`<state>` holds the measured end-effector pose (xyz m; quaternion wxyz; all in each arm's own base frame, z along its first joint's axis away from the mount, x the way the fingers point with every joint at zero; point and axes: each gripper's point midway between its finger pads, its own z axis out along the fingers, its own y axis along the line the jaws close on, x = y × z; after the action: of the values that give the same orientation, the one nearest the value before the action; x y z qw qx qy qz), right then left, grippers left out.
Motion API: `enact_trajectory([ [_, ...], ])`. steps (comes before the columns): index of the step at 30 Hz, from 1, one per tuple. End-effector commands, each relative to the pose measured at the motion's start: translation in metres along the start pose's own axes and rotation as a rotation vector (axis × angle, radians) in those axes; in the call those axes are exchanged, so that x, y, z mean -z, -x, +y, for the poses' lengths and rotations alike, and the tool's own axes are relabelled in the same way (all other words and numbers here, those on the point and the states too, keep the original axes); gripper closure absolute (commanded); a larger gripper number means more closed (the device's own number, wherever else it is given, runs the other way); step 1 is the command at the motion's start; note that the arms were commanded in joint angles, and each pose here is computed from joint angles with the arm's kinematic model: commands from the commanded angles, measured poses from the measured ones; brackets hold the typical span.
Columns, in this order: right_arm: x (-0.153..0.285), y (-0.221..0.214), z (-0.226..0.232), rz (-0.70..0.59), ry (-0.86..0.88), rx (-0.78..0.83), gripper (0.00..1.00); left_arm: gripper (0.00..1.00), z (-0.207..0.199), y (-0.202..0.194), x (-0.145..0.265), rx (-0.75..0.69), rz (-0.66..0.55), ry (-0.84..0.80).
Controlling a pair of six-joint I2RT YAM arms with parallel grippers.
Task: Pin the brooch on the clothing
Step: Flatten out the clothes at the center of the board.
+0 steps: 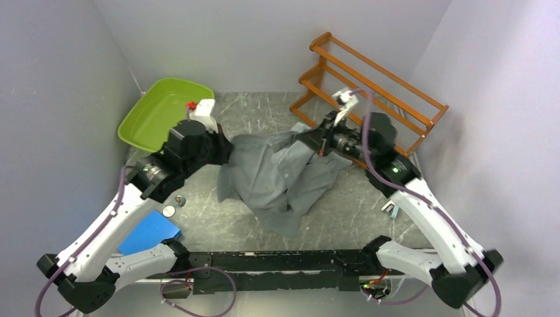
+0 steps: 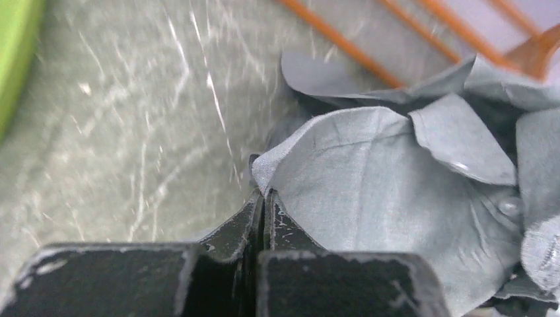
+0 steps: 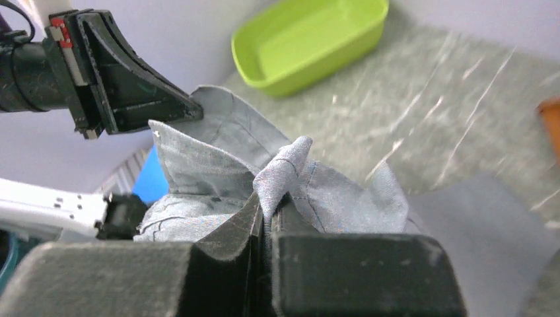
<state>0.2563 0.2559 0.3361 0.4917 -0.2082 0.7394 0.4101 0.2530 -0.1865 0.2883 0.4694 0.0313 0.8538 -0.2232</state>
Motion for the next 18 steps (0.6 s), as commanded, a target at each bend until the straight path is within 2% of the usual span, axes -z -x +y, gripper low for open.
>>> enact_trajectory([
  [1, 0.042, 0.072, 0.023, -0.294, -0.013, 0.111, 1.00, 0.97, -0.002, 0.070, 0.047, -0.082, -0.173, 0.045],
  [4, 0.056, 0.068, 0.024, -0.367, -0.015, 0.119, 1.00, 0.97, -0.014, 0.093, 0.070, -0.082, -0.250, -0.017],
  [5, 0.058, 0.059, 0.020, -0.370, -0.022, 0.110, 0.97, 0.97, -0.013, 0.094, 0.074, -0.075, -0.265, -0.024],
  [8, 0.054, 0.011, 0.000, -0.319, -0.046, 0.088, 0.66, 0.98, 0.002, 0.074, 0.076, -0.028, -0.261, 0.007],
  [13, 0.052, -0.090, -0.041, -0.109, -0.151, -0.003, 0.34, 0.97, 0.048, -0.013, 0.041, 0.078, -0.110, 0.148],
  [14, 0.054, -0.101, -0.046, -0.087, -0.169, -0.018, 0.26, 0.97, 0.054, -0.032, 0.032, 0.092, -0.071, 0.162],
  [16, 0.057, -0.111, -0.051, -0.073, -0.188, -0.030, 0.21, 0.97, 0.061, -0.071, 0.012, 0.123, 0.007, 0.165],
  [17, 0.058, -0.113, -0.054, -0.079, -0.202, -0.032, 0.06, 0.98, 0.060, -0.083, 0.004, 0.134, 0.034, 0.144],
  [18, 0.058, -0.112, -0.056, -0.091, -0.215, -0.028, 0.01, 0.97, 0.056, -0.094, -0.003, 0.139, 0.057, 0.115],
])
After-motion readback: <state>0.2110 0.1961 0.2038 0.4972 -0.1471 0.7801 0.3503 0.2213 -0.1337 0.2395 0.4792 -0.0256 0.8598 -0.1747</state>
